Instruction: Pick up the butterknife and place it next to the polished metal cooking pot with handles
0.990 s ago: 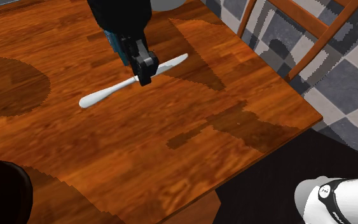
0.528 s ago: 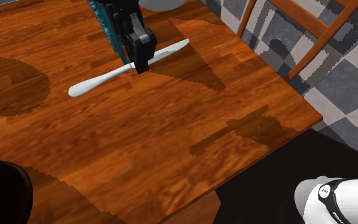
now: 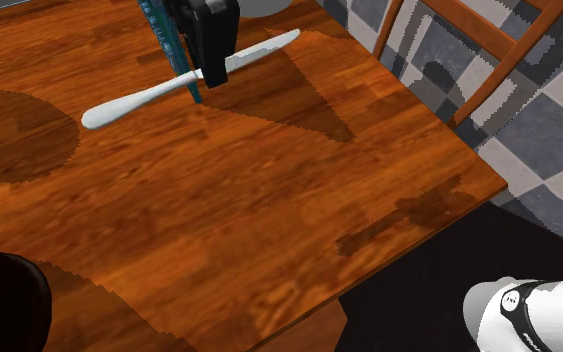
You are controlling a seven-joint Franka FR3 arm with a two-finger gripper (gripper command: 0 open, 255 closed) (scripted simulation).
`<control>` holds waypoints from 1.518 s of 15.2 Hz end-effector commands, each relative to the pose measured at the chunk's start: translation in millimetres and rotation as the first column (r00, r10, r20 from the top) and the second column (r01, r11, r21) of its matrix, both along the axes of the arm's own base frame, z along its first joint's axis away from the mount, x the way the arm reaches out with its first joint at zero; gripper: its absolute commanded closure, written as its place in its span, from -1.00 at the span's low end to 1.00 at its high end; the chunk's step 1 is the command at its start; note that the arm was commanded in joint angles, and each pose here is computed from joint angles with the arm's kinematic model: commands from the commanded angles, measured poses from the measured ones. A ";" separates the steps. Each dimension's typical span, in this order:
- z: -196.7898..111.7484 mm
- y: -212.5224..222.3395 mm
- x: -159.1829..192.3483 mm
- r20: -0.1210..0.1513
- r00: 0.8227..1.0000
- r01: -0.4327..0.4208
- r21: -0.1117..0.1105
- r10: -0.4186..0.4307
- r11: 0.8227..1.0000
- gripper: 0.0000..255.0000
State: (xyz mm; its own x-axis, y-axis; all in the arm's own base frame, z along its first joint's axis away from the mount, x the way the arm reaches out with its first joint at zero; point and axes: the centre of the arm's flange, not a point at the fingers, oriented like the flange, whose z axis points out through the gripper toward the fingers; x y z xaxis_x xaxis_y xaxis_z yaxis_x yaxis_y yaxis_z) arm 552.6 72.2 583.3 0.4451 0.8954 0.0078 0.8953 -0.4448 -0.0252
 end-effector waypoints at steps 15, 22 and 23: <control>43.0 -92.3 10.7 -0.001 1.000 0.000 0.000 0.000 1.000 1.00; 43.2 -184.2 21.1 -0.001 1.000 0.000 0.000 0.000 1.000 1.00; 43.3 -197.3 22.5 -0.001 1.000 0.000 0.000 0.000 1.000 1.00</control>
State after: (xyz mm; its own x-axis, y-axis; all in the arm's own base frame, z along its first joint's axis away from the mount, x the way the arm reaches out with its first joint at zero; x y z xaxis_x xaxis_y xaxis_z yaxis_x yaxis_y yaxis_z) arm 573.5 -110.9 628.9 0.4462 0.8949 0.0076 0.8947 -0.4459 -0.0259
